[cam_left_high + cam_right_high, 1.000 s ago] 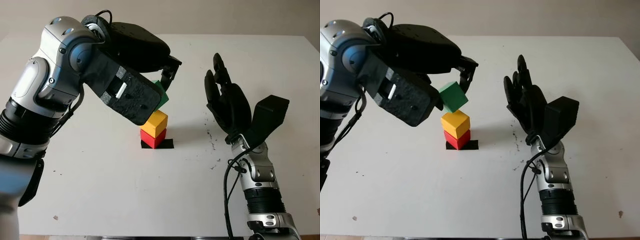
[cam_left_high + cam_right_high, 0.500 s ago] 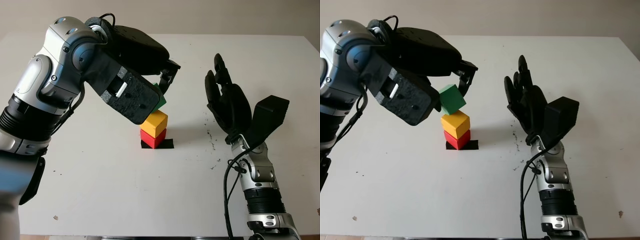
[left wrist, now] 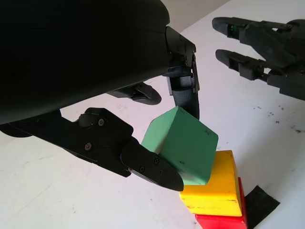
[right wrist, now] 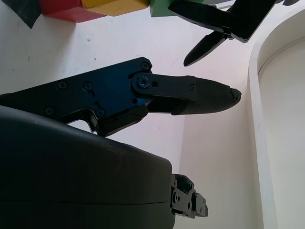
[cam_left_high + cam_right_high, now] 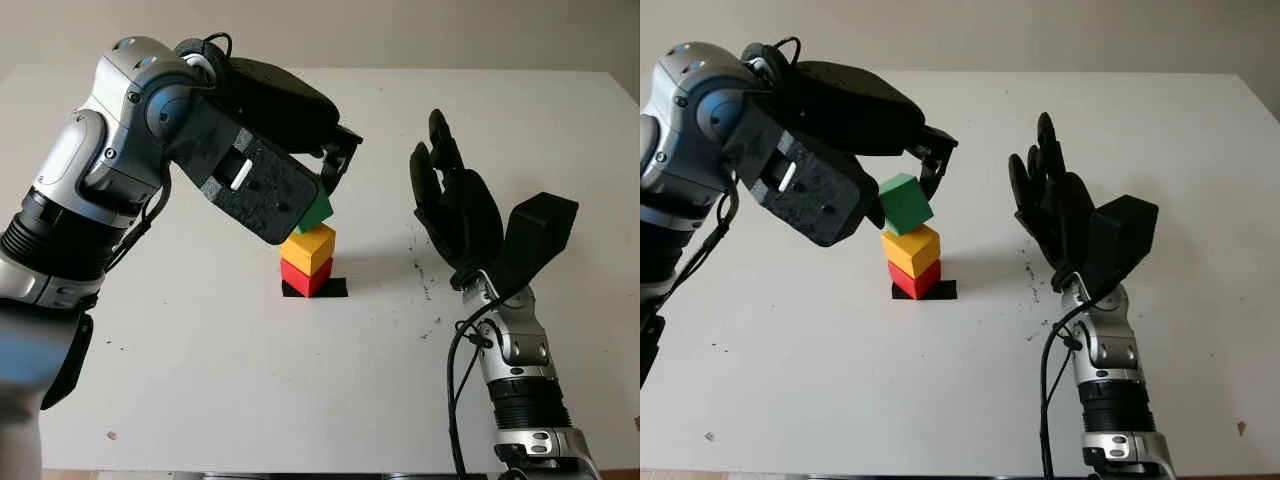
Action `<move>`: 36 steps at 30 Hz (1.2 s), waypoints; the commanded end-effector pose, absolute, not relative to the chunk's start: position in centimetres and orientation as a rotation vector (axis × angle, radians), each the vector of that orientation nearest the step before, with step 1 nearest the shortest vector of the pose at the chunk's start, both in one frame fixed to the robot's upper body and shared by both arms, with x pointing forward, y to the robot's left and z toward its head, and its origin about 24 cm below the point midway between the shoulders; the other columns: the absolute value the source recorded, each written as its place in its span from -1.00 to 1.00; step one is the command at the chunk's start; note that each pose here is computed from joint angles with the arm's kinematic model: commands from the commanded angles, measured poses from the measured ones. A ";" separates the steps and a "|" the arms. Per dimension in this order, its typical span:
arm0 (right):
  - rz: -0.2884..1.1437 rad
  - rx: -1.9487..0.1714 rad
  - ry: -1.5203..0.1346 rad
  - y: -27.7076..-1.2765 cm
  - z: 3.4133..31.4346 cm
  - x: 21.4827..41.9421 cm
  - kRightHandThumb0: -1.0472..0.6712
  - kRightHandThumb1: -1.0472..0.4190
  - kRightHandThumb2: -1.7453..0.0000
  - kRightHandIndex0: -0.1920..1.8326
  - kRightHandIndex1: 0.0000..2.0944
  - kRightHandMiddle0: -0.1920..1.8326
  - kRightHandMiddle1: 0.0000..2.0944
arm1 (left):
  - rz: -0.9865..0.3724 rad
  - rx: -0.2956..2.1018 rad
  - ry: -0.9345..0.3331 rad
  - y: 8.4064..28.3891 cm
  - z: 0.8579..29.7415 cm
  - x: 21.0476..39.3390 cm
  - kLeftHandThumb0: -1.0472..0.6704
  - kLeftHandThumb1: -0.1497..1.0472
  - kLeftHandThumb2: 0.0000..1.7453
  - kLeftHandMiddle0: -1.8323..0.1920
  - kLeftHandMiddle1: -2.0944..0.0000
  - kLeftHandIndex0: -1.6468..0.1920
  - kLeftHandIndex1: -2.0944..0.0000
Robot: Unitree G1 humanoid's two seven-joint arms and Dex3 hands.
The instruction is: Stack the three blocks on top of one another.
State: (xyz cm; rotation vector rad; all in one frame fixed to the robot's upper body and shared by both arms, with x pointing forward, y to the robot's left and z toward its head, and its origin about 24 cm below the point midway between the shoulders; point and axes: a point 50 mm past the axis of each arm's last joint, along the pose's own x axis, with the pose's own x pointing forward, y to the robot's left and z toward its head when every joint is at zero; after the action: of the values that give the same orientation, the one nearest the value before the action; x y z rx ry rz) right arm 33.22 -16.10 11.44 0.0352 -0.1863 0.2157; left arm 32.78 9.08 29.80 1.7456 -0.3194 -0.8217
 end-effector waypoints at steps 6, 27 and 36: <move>0.217 0.031 -0.210 -16.1 11.8 33.0 -0.60 -1.00 0.44 -1.00 -1.00 -1.00 -0.98 | -0.862 1.711 -0.346 8.3 29.9 32.6 -0.17 0.80 -0.94 0.32 0.93 0.47 -0.56; 0.225 0.024 -0.199 -16.1 11.7 33.0 -0.63 -1.00 0.46 -1.00 -1.00 -1.00 -1.00 | -0.893 1.730 -0.340 7.6 29.6 32.3 -0.20 0.75 -0.94 0.81 -0.23 0.64 -0.48; 0.229 0.012 -0.194 -16.2 11.7 33.1 -0.65 -1.00 0.45 -1.00 -1.00 -1.00 -1.00 | -0.911 1.720 -0.264 7.7 29.8 32.1 -0.31 0.75 -0.94 0.69 0.75 0.75 -0.36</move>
State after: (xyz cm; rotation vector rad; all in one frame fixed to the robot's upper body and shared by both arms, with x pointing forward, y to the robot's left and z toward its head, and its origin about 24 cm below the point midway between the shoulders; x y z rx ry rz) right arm 33.14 -16.08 11.40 0.0220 -0.1838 0.2265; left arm 32.47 8.06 28.99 1.7090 -0.2351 -0.9163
